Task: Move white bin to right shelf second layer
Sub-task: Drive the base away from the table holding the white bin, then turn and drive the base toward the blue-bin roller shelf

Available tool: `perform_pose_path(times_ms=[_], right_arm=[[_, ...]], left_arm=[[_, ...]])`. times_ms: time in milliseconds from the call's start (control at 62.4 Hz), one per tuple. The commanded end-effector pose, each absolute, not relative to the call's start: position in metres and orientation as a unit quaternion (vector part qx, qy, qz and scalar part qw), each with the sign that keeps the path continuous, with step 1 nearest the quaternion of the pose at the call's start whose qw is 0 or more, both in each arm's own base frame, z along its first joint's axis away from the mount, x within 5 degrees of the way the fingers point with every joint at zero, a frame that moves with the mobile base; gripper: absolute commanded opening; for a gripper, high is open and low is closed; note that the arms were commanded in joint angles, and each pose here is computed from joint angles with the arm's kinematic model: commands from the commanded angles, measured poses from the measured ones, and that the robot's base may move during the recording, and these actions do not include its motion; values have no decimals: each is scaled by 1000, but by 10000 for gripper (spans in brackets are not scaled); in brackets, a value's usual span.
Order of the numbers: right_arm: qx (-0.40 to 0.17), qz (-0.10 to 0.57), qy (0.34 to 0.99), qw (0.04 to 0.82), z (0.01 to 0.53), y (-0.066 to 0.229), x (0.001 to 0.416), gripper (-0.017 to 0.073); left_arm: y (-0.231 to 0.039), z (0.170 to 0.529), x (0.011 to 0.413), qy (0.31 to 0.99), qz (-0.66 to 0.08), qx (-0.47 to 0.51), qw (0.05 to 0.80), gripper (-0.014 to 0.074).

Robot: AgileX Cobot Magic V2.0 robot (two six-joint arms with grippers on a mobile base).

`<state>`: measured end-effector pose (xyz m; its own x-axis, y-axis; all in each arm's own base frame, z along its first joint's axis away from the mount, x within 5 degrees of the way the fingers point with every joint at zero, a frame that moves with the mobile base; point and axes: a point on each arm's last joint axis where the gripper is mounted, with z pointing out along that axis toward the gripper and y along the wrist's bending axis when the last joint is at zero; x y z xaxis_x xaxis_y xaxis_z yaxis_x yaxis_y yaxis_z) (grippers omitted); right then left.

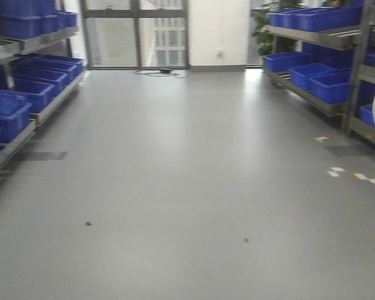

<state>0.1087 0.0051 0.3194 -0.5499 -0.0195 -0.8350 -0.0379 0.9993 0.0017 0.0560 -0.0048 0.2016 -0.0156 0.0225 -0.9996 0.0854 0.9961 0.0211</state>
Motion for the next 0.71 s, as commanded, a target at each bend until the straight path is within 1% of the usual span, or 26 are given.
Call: perform_pose_path(times_ms=[0, 689], right_arm=[[-15, 10, 850, 526, 337, 5, 111, 55], [-15, 10, 850, 526, 337, 5, 111, 55]], left_arm=[[-5, 200, 56, 686, -27, 31, 726, 85], [-5, 200, 56, 686, -27, 31, 726, 85]])
